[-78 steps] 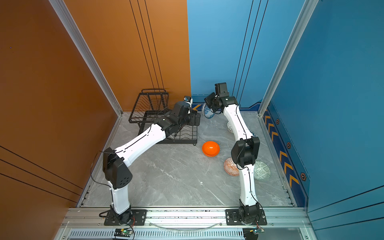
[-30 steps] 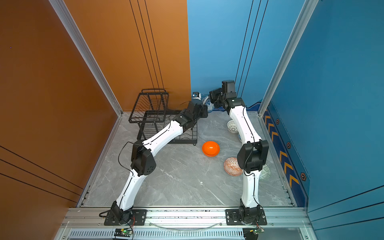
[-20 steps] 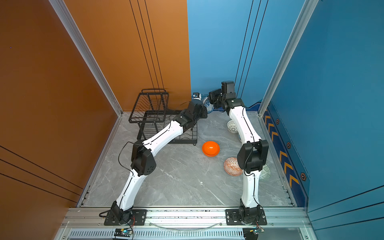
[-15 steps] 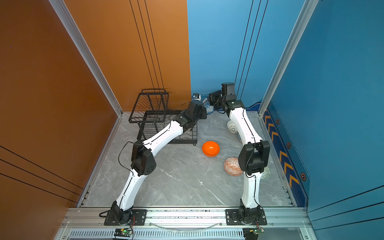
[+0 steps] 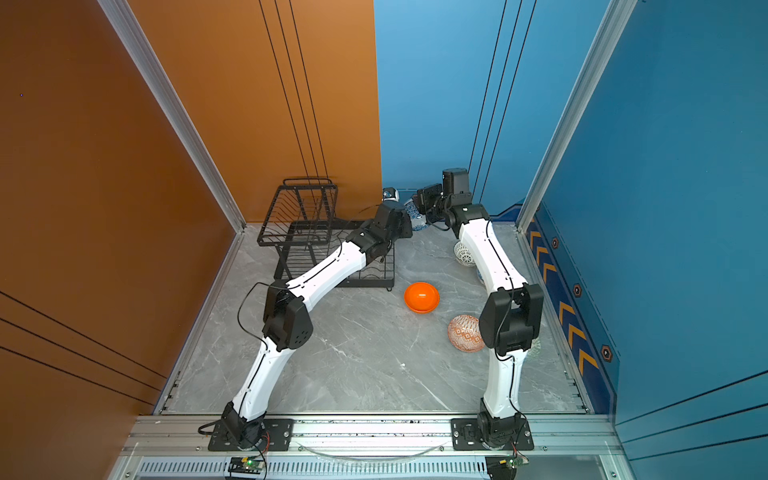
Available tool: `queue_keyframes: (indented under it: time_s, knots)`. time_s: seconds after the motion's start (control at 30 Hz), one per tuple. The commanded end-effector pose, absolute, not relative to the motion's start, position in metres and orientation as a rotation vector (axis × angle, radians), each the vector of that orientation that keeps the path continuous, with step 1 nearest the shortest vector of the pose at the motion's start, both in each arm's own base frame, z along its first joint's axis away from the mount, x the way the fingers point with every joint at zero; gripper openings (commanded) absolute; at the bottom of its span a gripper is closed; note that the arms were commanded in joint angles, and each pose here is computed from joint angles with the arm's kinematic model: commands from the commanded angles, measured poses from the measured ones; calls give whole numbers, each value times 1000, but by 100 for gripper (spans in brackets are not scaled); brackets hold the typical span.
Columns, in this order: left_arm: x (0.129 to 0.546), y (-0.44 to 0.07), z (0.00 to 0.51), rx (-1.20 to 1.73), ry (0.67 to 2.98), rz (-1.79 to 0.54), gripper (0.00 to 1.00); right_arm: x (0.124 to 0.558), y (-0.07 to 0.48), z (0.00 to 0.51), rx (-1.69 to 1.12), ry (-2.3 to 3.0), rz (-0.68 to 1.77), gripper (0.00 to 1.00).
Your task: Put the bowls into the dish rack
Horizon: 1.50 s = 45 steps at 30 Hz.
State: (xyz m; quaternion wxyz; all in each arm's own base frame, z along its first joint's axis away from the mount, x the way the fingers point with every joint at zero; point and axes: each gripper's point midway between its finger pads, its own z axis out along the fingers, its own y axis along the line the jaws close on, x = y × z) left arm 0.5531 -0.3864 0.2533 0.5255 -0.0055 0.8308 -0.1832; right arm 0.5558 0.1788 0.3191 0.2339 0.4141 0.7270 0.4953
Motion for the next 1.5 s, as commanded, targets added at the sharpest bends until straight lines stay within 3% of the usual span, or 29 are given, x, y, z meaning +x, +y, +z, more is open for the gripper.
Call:
queue_keyframes:
  time_s: [0.0,0.23,0.77,1.47]
  knots:
    - [556,-387,262,-11,1958,-459,0,545,175,347,1076,1959,1385,0]
    - [556,-383,269,-12,1940,-428,0,549,170,349,1085,1939,1380,12]
    - [555,-372,283,-17,1893,-324,0,554,170,352,1089,1934,1387,26]
    - [550,-354,304,-71,1807,-255,0,539,167,316,1277,2001,1320,35]
